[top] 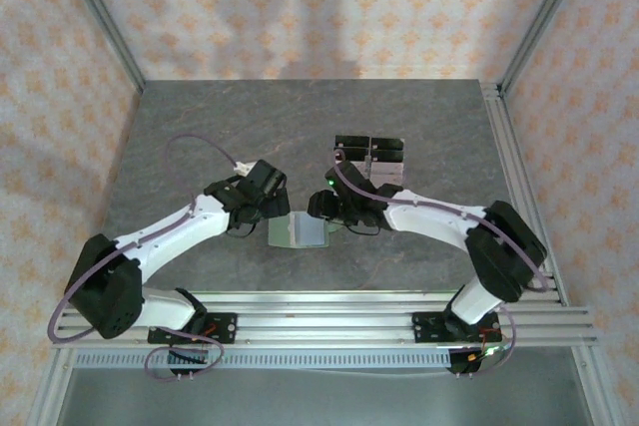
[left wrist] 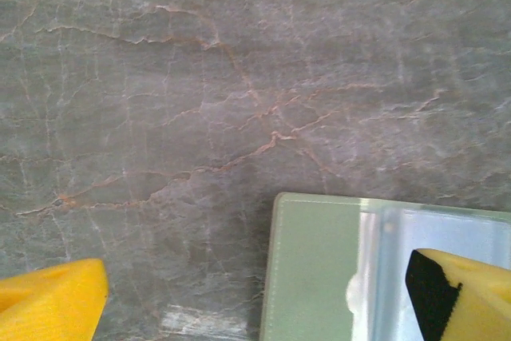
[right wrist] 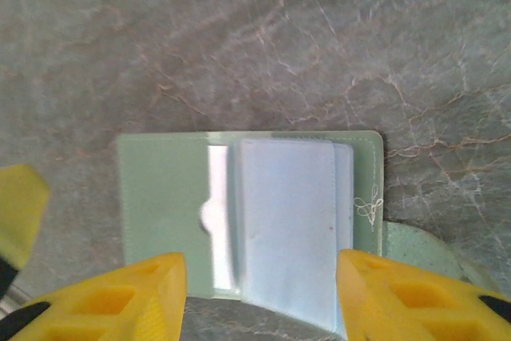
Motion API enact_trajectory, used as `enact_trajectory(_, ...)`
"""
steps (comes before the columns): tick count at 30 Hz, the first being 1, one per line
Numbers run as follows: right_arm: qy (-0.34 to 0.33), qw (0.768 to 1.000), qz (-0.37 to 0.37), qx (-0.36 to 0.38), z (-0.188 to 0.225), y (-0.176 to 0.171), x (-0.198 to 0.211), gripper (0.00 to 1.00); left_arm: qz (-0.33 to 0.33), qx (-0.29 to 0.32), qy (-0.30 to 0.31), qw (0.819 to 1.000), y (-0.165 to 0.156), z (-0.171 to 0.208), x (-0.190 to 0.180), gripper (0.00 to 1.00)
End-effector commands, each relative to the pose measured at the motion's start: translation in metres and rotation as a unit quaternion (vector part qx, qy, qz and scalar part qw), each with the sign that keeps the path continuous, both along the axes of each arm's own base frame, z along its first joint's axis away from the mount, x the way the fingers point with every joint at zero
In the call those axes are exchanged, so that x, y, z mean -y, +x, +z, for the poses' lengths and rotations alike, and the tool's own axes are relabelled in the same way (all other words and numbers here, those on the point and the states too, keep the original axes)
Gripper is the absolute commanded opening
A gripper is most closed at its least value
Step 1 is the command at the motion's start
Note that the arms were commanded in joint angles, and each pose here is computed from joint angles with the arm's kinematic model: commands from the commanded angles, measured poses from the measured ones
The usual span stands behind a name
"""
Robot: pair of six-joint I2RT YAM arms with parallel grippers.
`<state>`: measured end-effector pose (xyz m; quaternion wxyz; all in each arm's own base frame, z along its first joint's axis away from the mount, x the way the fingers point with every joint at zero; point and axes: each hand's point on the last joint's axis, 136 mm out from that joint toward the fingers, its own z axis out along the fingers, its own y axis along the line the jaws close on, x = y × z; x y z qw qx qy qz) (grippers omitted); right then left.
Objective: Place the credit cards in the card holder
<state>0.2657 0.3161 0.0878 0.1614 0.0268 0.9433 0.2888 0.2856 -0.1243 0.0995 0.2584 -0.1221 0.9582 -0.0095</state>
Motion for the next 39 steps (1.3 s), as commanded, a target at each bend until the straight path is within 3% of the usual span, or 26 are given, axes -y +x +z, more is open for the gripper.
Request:
enact_trajectory(1,0.027,1.0,0.009,-0.004,0.003,0.005,-0.019,0.53,0.005,-0.031,0.054,0.998,-0.016,-0.021,-0.018,0.95)
enact_trajectory(9,0.016,1.0,0.017,-0.014,-0.014,0.006,-0.028,0.53,0.007,-0.048,0.061,0.997,-0.022,-0.046,-0.021,0.9)
enact_trajectory(29,-0.037,0.999,0.007,-0.039,-0.054,0.003,-0.015,0.53,0.007,-0.051,0.061,0.997,-0.025,-0.06,-0.023,0.85)
enact_trajectory(39,0.009,0.998,0.025,-0.058,-0.054,0.0,-0.035,0.55,0.01,-0.056,0.06,0.997,-0.026,-0.069,-0.023,0.83)
